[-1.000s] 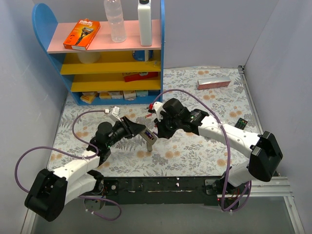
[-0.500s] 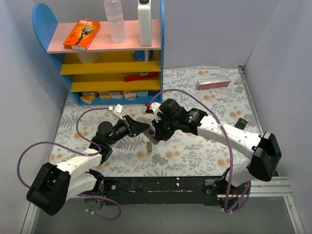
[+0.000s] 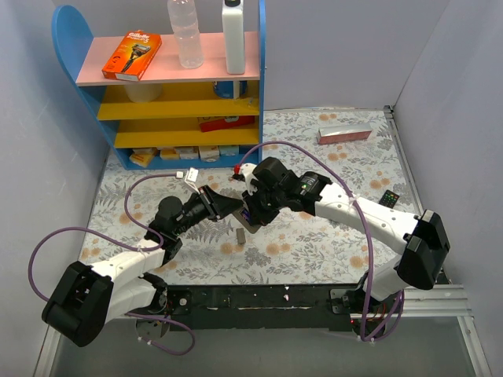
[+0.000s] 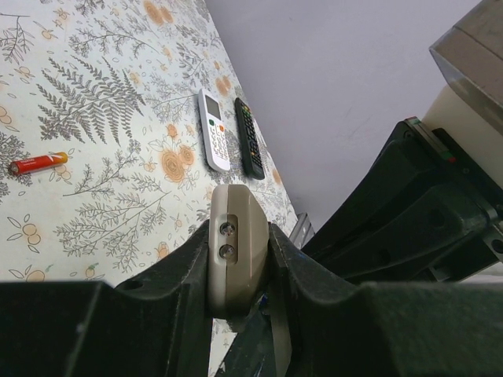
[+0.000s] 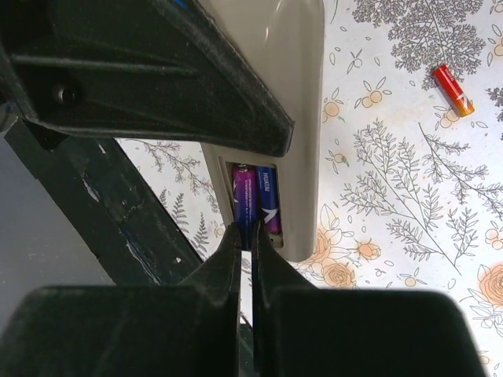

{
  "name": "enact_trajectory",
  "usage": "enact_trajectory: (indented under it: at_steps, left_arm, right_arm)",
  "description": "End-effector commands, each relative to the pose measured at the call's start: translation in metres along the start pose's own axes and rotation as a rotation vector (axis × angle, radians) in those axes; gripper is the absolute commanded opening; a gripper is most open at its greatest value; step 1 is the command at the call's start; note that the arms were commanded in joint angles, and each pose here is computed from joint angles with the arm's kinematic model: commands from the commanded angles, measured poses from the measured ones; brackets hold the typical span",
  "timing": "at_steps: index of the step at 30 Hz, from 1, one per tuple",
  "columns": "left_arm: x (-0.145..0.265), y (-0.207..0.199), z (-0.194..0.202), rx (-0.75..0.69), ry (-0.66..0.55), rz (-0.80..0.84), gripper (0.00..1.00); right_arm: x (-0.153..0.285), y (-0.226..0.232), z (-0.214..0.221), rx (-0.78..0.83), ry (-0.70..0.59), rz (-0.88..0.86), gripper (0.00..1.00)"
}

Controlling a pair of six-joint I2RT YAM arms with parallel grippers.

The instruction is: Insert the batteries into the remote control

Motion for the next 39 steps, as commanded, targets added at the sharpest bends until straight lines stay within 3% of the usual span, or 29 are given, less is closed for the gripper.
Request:
enact_trajectory:
  at_steps: [1,5,11,20,26,34,39]
  left_arm:
    - [-0.001,-0.024,-0.001,0.017,0.002,0.088,0.0]
    - [0.001,-0.023,0.001,0.047,-0.006,0.095,0.0]
    - [0.003,-0.018,0.003,0.114,-0.021,0.09,0.0]
    - [0.003,-0.007,0.007,0.187,-0.025,0.069,0.0]
    - [0.003,-0.007,0.003,0.21,-0.022,0.059,0.0]
    - [-0.001,-0.009,0.0,0.237,0.039,0.062,0.0]
    - [-0.006,-0.011,0.001,0.244,0.098,0.043,0.0]
  right_arm:
    - [-0.001,0.003,-0.02,-0.002,-0.043,0.0,0.03]
    - [-0.001,0.005,-0.023,0.001,-0.038,0.0,0.18]
    - [0.002,0.003,-0.025,0.013,-0.025,0.015,0.31]
    - [0.018,0.004,-0.036,0.062,-0.023,0.022,0.41]
    - [0.04,0.014,-0.052,0.185,-0.083,-0.033,0.42]
    - [0.055,0.004,-0.024,0.618,-0.091,-0.049,0.41]
    - [0.057,0.004,-0.021,0.742,-0.114,-0.031,0.36]
Point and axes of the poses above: each gripper's point midway between its finger pads, its own x axis back along the fingers, its own y axis along the line the jaws close on, z = x × y, the point moved 2 cm from there along x, back along the fingers, and after that the axes turned 7 degrees about x, right-handed, at the moved point
